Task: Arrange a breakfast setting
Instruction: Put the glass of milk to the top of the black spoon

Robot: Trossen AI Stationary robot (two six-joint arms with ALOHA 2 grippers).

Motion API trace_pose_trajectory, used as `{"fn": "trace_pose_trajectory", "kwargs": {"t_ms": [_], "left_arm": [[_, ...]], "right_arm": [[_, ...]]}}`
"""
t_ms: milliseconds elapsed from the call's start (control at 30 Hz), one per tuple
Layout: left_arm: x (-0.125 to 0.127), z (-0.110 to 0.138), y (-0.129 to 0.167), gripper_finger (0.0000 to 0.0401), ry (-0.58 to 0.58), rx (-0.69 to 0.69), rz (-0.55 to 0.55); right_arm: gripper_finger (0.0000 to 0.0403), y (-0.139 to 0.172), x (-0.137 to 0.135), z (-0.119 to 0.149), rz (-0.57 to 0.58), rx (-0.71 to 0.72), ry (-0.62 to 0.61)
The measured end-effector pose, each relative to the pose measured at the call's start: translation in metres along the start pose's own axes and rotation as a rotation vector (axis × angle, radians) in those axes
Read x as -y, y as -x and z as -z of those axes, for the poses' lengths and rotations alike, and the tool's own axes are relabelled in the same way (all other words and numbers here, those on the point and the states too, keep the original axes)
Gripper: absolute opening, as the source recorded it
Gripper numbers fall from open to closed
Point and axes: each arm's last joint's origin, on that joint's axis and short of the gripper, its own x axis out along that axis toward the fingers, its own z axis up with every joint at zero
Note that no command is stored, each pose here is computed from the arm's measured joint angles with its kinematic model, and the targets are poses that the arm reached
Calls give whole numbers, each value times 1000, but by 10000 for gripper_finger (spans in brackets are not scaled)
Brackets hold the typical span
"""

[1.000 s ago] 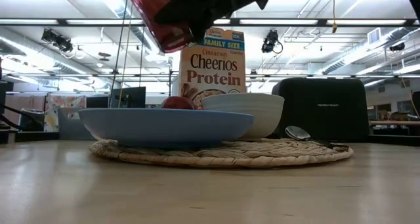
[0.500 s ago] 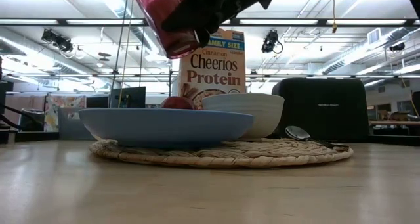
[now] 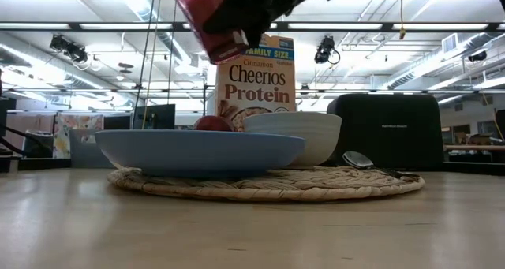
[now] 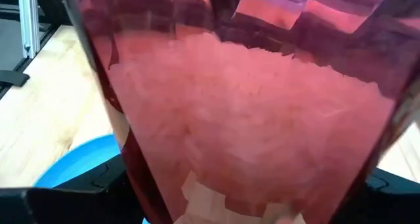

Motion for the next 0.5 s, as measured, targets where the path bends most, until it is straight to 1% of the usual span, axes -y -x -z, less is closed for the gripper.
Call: {"fn": "trace_pose_trajectory", "kwargs": {"t_ms": [100,167,233,333,400,500], "left_arm": [[-3,-1,27,162,12,63,36],[-5,-1,44,185,19,139,42],[-6,0,59,198,5,238,37],[-5,-3,72,204,-9,356,47],[-4,-7,73,203,-17,404,31],[-7,-12,74,197,-15,480,-55]], "right_arm": [[333,17,3,12,37,-12,-36],[333,32,3,26,76,-24,-62],[333,48,1,42,119,-24,-84],[333,74,-3,69,183,17,-128],[333,90,-7,89,225,50,-154],[333,110,-13,122,289,84,-183]]}}
